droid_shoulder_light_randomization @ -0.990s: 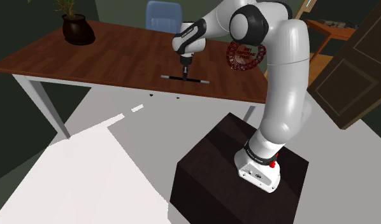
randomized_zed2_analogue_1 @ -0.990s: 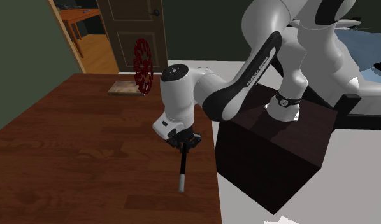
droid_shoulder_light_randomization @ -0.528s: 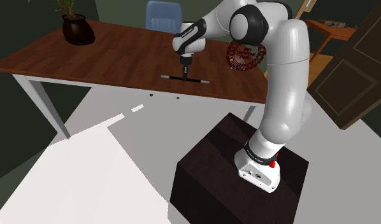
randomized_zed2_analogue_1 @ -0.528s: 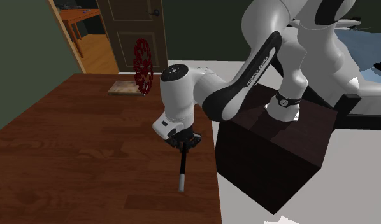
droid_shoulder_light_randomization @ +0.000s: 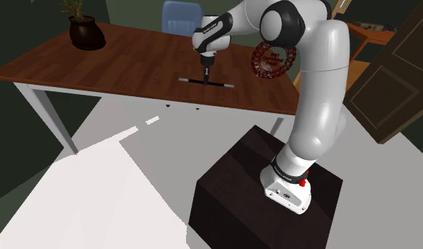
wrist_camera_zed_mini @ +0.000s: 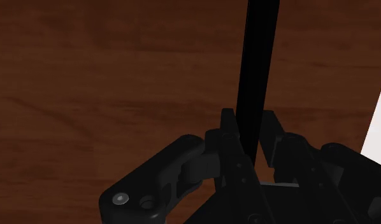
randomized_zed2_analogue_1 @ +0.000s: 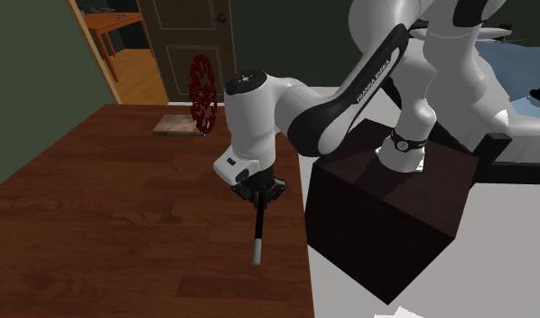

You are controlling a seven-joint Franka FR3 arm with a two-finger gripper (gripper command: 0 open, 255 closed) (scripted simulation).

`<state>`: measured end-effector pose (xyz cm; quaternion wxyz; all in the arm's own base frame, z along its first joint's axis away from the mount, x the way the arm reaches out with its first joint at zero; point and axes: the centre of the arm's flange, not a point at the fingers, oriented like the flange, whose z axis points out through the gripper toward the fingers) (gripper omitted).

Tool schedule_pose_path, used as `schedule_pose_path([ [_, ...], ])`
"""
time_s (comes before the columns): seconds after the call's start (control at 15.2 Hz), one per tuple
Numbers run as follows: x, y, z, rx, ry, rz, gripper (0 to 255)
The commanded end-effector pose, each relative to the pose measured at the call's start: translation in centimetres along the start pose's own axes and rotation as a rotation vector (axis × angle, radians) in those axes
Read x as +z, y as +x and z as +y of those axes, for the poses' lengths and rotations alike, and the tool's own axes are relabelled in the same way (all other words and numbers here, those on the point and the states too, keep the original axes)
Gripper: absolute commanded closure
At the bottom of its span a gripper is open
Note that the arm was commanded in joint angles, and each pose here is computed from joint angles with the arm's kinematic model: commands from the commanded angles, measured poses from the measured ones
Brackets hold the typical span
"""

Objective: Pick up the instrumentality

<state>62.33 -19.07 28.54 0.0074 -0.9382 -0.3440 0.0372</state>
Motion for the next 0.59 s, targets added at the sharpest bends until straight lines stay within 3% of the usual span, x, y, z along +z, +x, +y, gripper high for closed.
schedule_pose_path([
  [0.0,-1.1,-0.2,0.0,0.0,0.0,0.0,255],
  [0.53,-4.3,-0.4,-0.1,0.0,0.0,0.0,255],
])
